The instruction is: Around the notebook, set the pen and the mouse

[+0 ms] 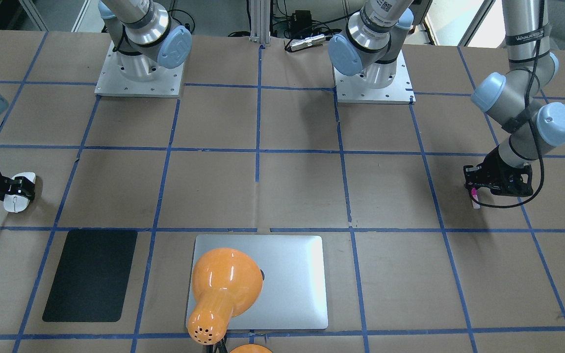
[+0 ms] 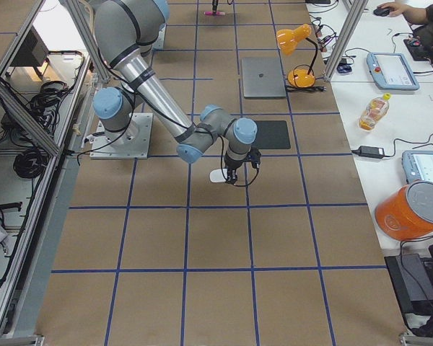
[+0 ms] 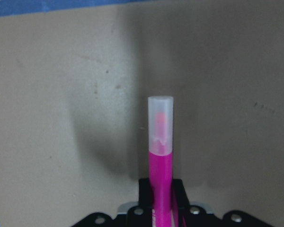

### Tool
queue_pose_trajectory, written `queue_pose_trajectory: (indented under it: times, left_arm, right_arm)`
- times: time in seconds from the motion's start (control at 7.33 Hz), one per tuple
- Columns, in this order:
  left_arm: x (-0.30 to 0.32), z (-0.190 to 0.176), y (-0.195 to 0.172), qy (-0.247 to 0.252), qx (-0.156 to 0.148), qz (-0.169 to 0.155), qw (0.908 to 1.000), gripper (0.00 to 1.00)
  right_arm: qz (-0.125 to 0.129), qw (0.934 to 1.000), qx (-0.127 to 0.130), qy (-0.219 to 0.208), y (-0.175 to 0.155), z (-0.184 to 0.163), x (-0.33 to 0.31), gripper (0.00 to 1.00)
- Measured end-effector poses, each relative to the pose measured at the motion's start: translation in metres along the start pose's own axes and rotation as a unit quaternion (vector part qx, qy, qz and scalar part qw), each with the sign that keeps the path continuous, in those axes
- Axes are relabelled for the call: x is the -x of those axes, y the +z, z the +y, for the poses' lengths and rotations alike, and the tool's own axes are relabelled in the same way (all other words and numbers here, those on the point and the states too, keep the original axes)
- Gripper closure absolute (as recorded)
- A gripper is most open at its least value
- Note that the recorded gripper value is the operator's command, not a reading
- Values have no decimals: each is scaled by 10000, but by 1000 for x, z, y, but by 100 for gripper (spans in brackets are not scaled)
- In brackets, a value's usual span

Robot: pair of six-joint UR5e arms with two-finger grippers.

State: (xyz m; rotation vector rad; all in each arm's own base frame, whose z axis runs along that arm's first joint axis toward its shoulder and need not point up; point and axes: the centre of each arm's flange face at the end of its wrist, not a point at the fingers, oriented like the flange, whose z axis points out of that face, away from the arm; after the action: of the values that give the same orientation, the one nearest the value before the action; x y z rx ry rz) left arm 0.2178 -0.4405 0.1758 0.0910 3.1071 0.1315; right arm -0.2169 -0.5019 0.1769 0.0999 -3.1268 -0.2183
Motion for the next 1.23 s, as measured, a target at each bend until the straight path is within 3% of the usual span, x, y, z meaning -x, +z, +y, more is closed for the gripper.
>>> queue_pose_trajectory:
  times: [0.27,0.55,0.95,1.23]
  left_arm:
    - [1,2,-13,-610,-129,-29,9980,100]
    - [-29,-15,-46,-1608,-120,75,9869,100]
    - [-125,-46,-107,-3100,189,290,9501,100]
    - [-212,-53,-127,-4032,208,410,9140,100]
  right_arm:
    - [23,10000,-4,9,-3,1,0,41]
    - [68,10000,-30,11,-10,0,0,40]
    - [212,9995,-229,-87,-30,-21,24,39]
    - [364,9982,-466,-40,-54,-57,71,38]
